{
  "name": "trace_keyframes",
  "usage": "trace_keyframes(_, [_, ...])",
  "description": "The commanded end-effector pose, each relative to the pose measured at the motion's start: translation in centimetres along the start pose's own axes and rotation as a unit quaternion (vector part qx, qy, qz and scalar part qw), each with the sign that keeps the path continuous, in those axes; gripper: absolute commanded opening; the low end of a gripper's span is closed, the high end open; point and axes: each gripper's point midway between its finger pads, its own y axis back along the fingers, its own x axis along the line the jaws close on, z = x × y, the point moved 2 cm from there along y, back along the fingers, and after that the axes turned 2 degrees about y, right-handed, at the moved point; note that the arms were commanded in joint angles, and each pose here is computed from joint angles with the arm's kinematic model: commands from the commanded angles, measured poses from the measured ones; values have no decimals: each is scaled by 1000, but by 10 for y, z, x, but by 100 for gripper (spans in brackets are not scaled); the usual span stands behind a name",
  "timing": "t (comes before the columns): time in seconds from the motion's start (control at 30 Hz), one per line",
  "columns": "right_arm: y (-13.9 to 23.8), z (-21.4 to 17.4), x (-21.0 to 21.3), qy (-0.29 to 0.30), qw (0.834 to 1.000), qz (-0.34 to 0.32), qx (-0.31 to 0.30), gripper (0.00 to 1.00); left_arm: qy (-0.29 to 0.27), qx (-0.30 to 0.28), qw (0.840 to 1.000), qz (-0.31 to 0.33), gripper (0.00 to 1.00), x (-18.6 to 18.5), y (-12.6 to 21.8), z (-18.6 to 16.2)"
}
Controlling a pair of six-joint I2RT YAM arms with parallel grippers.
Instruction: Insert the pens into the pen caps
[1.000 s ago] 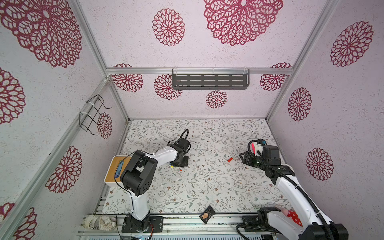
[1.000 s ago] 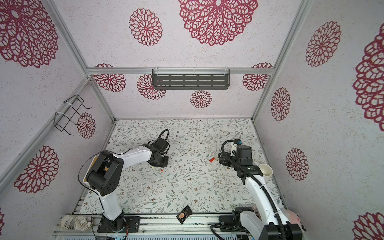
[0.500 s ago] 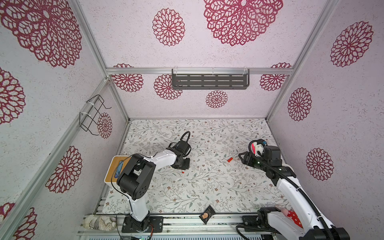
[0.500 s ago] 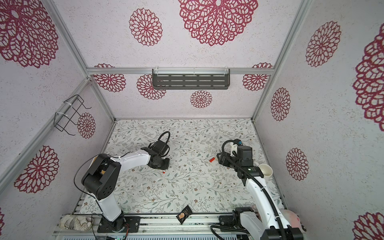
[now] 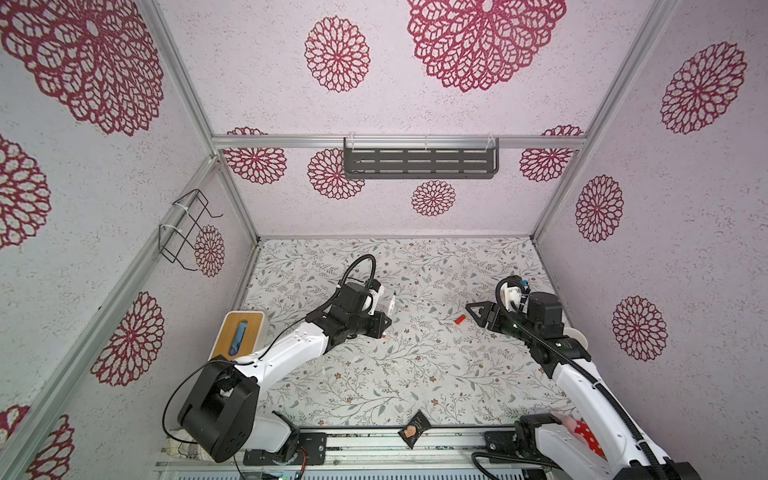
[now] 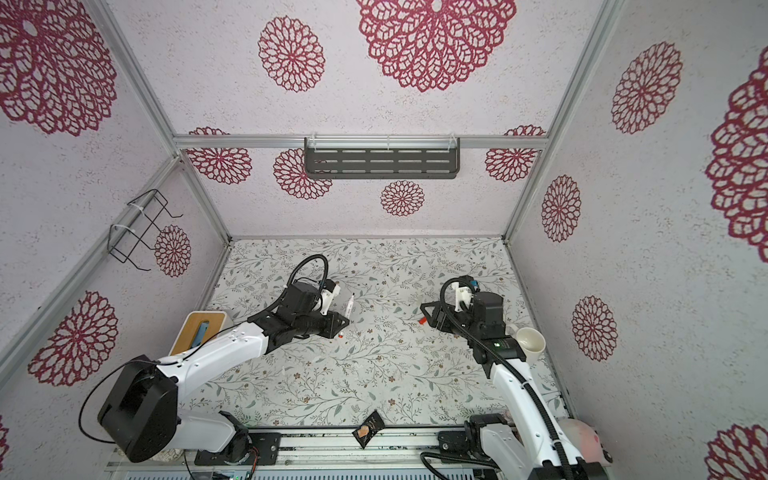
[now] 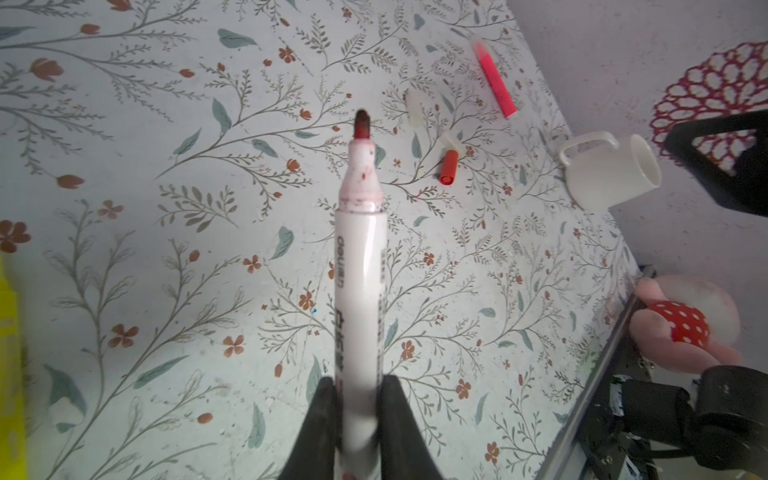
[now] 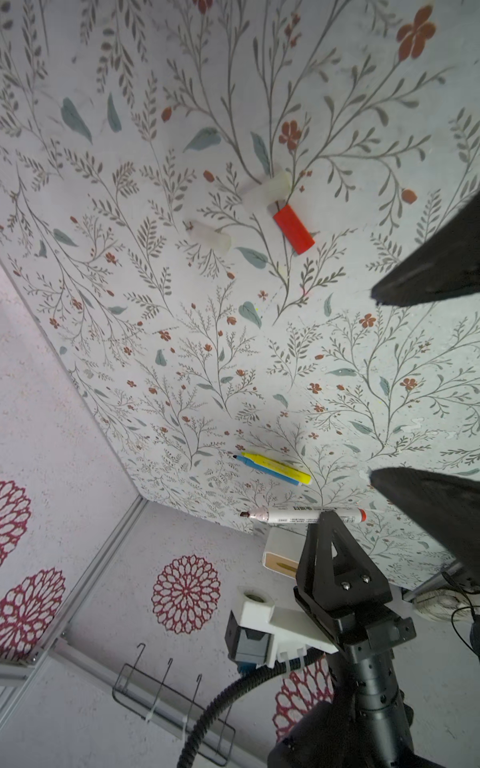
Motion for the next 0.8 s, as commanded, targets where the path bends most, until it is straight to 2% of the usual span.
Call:
trace_keyframes(0.0, [-6, 5, 37, 32, 997, 73, -5, 66, -36, -36, 997, -63, 0, -29, 10, 11])
trace_keyframes(0.13, [-19, -2, 73, 65, 989, 130, 20, 66, -48, -54, 993, -90, 0, -43, 20, 13])
trace_keyframes(0.4, [-38, -12, 118, 101, 974, 200, 45, 67, -52, -82, 987, -130, 0, -62, 36, 12])
trace_keyframes(0.77, [-49, -15, 152, 126, 964, 229, 48, 67, -61, -93, 982, -155, 1, -77, 42, 12])
